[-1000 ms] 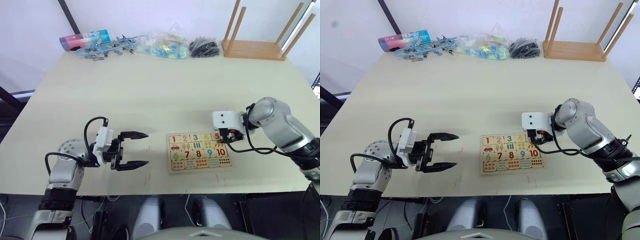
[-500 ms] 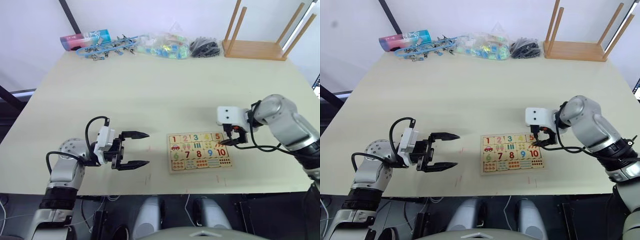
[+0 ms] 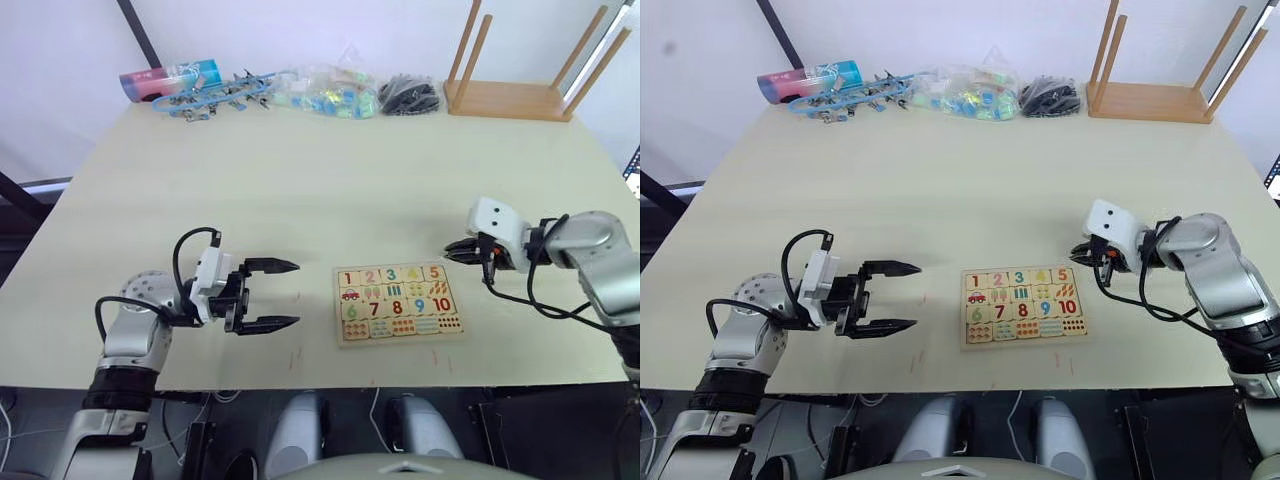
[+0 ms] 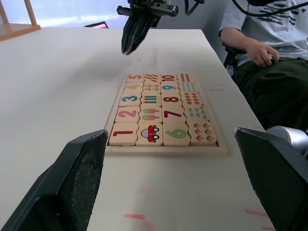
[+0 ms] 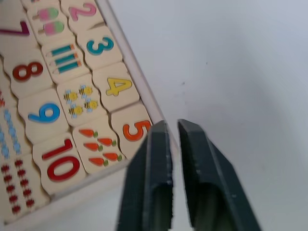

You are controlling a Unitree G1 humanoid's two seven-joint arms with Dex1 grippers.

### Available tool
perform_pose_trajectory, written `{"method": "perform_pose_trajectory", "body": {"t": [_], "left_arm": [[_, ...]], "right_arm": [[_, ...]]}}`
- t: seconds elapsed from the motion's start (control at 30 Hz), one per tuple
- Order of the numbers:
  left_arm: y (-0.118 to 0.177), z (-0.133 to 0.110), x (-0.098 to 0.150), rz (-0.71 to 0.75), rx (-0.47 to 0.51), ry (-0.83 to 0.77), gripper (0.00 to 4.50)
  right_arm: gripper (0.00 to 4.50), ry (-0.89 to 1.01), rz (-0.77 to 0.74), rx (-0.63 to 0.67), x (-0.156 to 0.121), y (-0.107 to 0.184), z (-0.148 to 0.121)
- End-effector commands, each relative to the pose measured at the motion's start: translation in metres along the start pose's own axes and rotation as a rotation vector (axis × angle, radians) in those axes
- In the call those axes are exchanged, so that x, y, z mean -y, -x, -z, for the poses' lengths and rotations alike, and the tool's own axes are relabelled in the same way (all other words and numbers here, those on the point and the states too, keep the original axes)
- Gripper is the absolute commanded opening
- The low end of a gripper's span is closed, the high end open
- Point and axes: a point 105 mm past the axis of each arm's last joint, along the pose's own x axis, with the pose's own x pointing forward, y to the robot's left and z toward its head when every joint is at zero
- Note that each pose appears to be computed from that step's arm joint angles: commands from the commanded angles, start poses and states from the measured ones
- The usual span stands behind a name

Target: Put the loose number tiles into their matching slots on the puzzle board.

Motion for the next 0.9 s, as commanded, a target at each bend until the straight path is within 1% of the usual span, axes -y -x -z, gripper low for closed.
{"method": "perform_pose_trajectory", "body": {"t": [0.03,0.27,0.43,0.63,0.77,0.9], "left_arm": [[0.002,-0.006,-0.001,0.01,0.001,-0.038,4.5],[0.002,-0.006,-0.002,0.009,0.0,-0.042,4.5],[0.002,-0.007,-0.002,0.007,-0.002,-0.045,4.5],[0.003,-0.008,-0.002,0.004,-0.004,-0.049,4.5],[0.003,-0.009,-0.001,0.0,-0.004,-0.05,4.5],[0.003,-0.009,-0.001,-0.003,-0.004,-0.05,4.5]], "right_arm": [[0.07,-0.022,0.056,0.13,-0.001,0.006,-0.01],[0.07,-0.092,0.11,0.252,-0.013,-0.004,0.001],[0.07,-0.14,0.12,0.292,-0.019,-0.01,0.01],[0.07,-0.177,0.139,0.266,-0.021,-0.02,0.028],[0.07,-0.22,0.13,0.186,-0.026,-0.027,0.05],[0.07,-0.239,0.119,0.176,-0.029,-0.029,0.052]]}}
